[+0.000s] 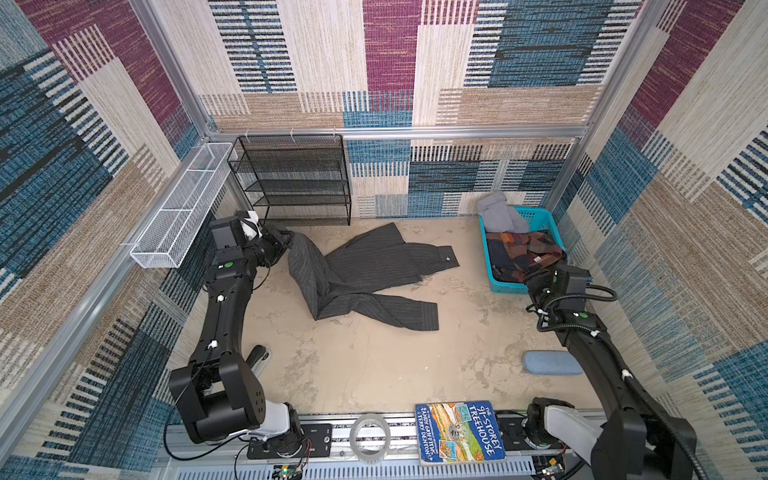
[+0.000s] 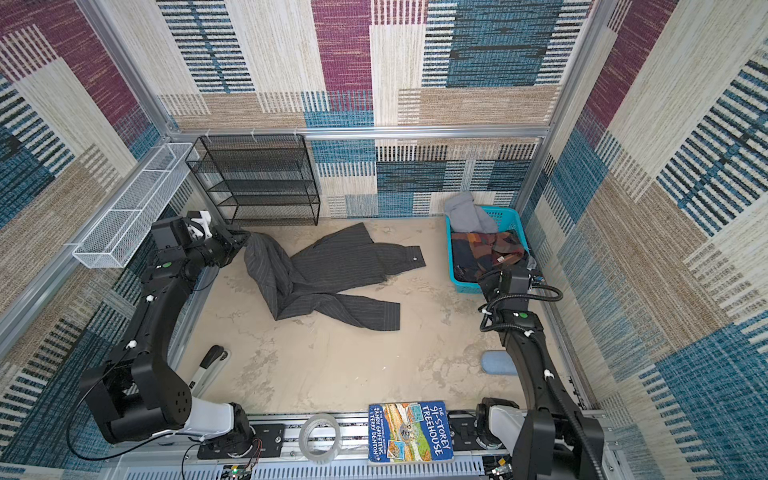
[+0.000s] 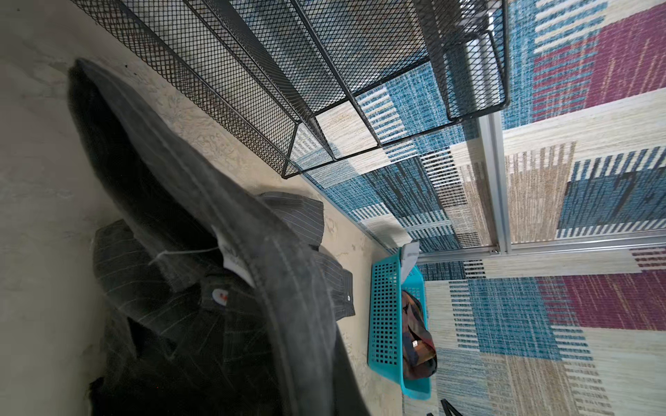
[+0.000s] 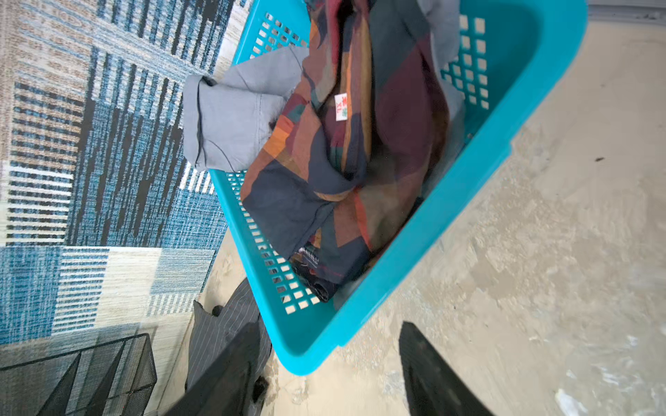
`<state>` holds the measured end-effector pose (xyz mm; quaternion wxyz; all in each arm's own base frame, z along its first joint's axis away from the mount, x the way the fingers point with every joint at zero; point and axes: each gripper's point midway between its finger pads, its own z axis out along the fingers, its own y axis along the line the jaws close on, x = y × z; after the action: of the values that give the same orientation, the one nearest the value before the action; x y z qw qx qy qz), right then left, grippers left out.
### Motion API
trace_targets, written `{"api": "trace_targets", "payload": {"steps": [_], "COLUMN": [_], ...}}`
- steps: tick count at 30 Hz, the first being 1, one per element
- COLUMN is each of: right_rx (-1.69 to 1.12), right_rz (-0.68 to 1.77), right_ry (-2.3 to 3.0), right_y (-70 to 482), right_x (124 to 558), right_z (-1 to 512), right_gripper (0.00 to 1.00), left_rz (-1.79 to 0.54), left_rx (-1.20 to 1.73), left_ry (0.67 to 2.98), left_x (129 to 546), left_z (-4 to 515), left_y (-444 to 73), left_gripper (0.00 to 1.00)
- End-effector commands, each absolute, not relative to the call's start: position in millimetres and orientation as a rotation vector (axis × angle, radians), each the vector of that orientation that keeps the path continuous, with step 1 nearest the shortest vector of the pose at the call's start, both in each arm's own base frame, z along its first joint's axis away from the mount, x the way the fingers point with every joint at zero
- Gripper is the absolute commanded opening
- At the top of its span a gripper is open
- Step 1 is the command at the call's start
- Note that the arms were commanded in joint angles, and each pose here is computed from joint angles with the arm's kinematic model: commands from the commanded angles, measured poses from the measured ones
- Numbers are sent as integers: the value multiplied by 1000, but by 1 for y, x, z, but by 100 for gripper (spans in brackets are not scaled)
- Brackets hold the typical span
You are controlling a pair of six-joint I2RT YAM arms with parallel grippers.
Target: Fold and stack the long sleeve shirts
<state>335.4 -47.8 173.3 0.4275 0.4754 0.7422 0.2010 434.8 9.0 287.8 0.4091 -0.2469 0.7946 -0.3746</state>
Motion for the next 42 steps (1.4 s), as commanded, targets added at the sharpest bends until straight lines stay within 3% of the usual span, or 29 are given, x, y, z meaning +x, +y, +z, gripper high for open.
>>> {"api": "trace_targets", "payload": {"steps": [1, 4, 9, 15, 19, 23, 26, 35, 42], "right_rx": [1148, 1070, 887, 532, 257, 50, -42, -204, -271], "right_rz": [463, 488, 484, 431, 405, 483, 519, 599, 609], "right_ry": [1897, 1922, 2032, 2229, 2336, 2352, 2359, 2424, 2506], "right_y": [-44, -31, -2, 63, 122, 167, 188, 239, 267], "right_x": [315, 302, 300, 332, 350, 364, 380, 443, 477], "right_z": [170, 175, 185, 198, 189, 185, 179, 145, 99], "right_gripper": [66, 65, 60, 58, 60, 60, 60, 54, 53], "left_rz": [-892, -877, -689, -209, -69, -97, -274, -400, -411], "left_rx": [-634, -668, -816, -1024, -1100, -1111, -1111, -1136, -1152], "left_ry": [2044, 2072, 2190, 2394, 2422, 2422, 2426, 2564, 2609], "left_x": [428, 425, 411, 367, 343, 326, 316, 289, 307], "left_z": [277, 271, 247, 215, 210, 215, 211, 128, 87], "left_y": [13, 15, 39, 101, 128, 121, 88, 15, -8], "left_gripper": [3, 8, 26, 61, 82, 83, 82, 72, 71]}}
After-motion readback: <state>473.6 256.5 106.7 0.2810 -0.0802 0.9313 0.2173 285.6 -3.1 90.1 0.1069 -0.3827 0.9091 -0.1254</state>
